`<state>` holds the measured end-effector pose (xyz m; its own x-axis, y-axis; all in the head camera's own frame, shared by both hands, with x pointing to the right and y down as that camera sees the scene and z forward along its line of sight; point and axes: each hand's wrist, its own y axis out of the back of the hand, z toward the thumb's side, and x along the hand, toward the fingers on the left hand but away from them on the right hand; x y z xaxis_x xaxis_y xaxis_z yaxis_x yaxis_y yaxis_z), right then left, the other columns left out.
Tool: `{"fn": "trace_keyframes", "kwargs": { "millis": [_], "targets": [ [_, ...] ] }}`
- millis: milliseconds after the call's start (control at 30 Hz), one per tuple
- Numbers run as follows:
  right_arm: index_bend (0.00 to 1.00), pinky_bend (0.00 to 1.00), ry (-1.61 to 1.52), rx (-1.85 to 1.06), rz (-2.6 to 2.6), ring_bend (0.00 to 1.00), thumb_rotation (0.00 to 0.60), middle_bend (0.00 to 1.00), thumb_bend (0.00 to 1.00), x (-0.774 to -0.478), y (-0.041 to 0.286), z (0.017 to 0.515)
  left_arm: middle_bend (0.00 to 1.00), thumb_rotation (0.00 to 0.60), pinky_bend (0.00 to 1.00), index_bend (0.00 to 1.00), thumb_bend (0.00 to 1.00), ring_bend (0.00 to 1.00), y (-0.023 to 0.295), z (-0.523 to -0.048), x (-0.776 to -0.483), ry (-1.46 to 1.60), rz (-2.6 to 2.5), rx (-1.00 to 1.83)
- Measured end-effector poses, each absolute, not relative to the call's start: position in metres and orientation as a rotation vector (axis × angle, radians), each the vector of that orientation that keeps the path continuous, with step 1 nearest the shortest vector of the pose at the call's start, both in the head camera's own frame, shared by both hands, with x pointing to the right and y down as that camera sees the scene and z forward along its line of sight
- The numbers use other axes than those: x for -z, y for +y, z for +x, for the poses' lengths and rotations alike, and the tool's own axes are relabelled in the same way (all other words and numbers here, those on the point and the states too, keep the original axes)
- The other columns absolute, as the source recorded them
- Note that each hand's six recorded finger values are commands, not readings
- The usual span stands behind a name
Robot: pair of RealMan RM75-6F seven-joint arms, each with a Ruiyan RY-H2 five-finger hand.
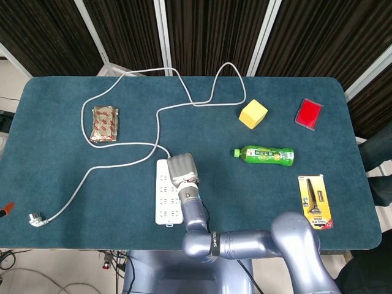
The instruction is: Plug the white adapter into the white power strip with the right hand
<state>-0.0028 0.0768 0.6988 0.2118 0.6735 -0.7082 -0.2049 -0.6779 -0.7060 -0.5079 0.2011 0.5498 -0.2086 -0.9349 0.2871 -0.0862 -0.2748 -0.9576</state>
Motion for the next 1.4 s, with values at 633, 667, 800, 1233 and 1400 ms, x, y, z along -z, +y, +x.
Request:
{"fn": "trace_keyframes", "kwargs": {
  "millis": [633,667,800,1233,1400],
  "targets": [
    [0.73,0.39,-0.436,-1.548,-1.778,0.56,0.6,0.65,0.55,-0.702,0.079,-0.007,0.0,0.6,0.0,0.11,0.07,0.0,0.201,-0.508,-0.55,1.266,-1.346,1.567],
    [0.73,0.39,-0.435,-1.546,-1.777,0.56,0.6,0.65,0.55,-0.702,0.079,-0.008,0.0,0.6,0.0,0.11,0.07,0.0,0.201,-0.508,-0.55,1.265,-1.346,1.567],
    [0.73,0.39,-0.432,-1.542,-1.779,0.56,0.6,0.65,0.55,-0.702,0.081,-0.01,0.0,0.6,0.0,0.11,0.07,0.0,0.201,-0.508,-0.55,1.265,-1.347,1.567],
    [0.73,0.39,-0.424,-1.548,-1.772,0.56,0.6,0.65,0.55,-0.706,0.082,-0.014,0.0,0.6,0.0,0.11,0.07,0.0,0.201,-0.508,-0.55,1.264,-1.348,1.568],
    [0.73,0.39,-0.416,-1.553,-1.783,0.56,0.6,0.65,0.55,-0.709,0.083,-0.012,0.0,0.6,0.0,0.11,0.07,0.0,0.201,-0.509,-0.55,1.264,-1.348,1.568]
  ]
}}
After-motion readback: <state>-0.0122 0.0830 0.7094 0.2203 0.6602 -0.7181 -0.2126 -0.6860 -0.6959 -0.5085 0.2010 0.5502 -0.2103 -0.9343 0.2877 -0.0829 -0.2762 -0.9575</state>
